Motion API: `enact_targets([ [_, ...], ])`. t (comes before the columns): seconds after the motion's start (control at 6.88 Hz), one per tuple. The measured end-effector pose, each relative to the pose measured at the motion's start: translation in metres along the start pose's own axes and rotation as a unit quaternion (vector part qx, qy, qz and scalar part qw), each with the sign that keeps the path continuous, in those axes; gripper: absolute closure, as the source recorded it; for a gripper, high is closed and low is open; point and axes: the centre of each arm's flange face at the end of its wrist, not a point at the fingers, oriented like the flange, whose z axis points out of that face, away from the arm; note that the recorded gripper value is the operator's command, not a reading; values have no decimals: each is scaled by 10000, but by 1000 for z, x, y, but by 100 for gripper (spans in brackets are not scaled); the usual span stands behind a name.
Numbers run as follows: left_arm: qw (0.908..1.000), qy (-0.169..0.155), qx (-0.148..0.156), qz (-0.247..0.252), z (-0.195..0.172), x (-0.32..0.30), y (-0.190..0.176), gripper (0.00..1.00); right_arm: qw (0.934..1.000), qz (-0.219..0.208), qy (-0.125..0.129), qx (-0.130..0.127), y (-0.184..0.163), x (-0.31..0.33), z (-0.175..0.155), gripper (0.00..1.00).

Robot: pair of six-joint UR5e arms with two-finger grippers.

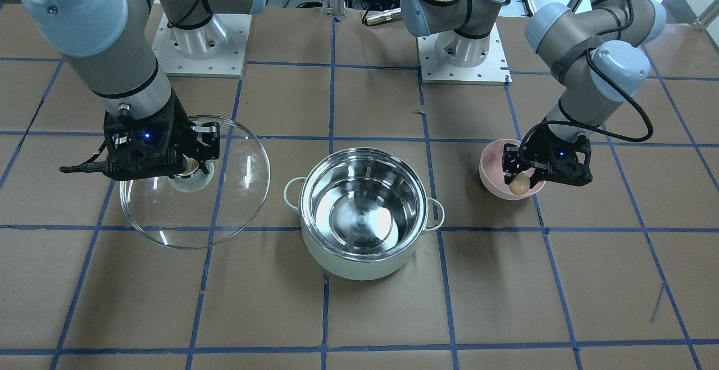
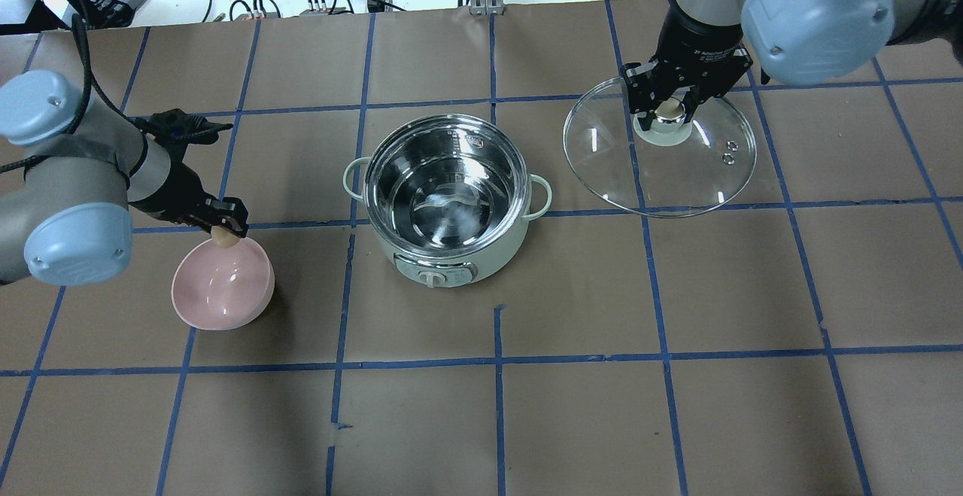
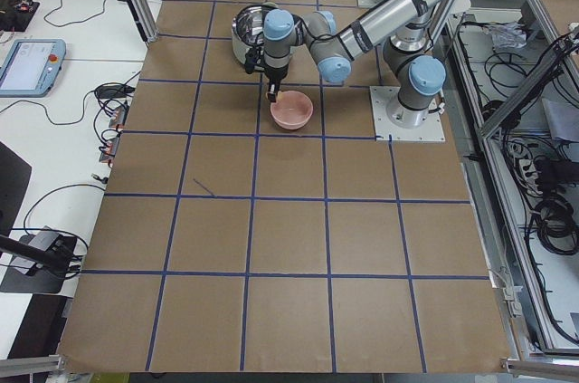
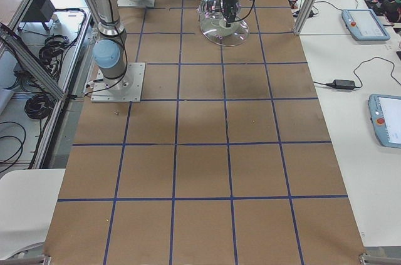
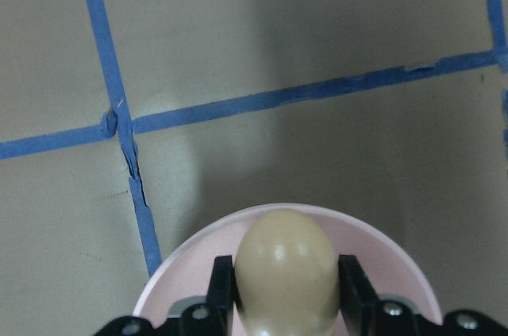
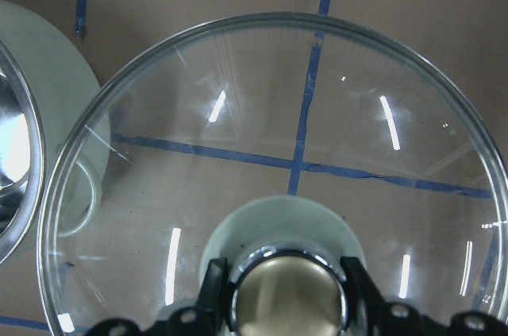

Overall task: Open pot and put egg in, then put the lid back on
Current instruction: 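Lift the brown egg from the bowl with the left gripper toward the pot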

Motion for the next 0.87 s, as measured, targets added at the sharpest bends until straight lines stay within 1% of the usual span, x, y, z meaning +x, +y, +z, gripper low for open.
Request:
enact_targets([
  [0.15,9998,-24,92,-162,-21,23,-17,99,10000,3,0,-1,0,0,0,77],
  [0.44,9976,6,336,-610,-50,93,-44,99,10000,1,3,-13,0,0,1,77],
  [0.58,9959,54,433,-796,-57,130,-53,99,10000,-5,4,-21,1,-1,2,76],
  [0.73,9946,95,467,-924,-58,161,-60,99,10000,-10,6,-26,1,-1,3,76],
  [0.87,9943,107,435,-970,-50,188,-67,98,10000,-12,12,-27,1,-1,4,76],
])
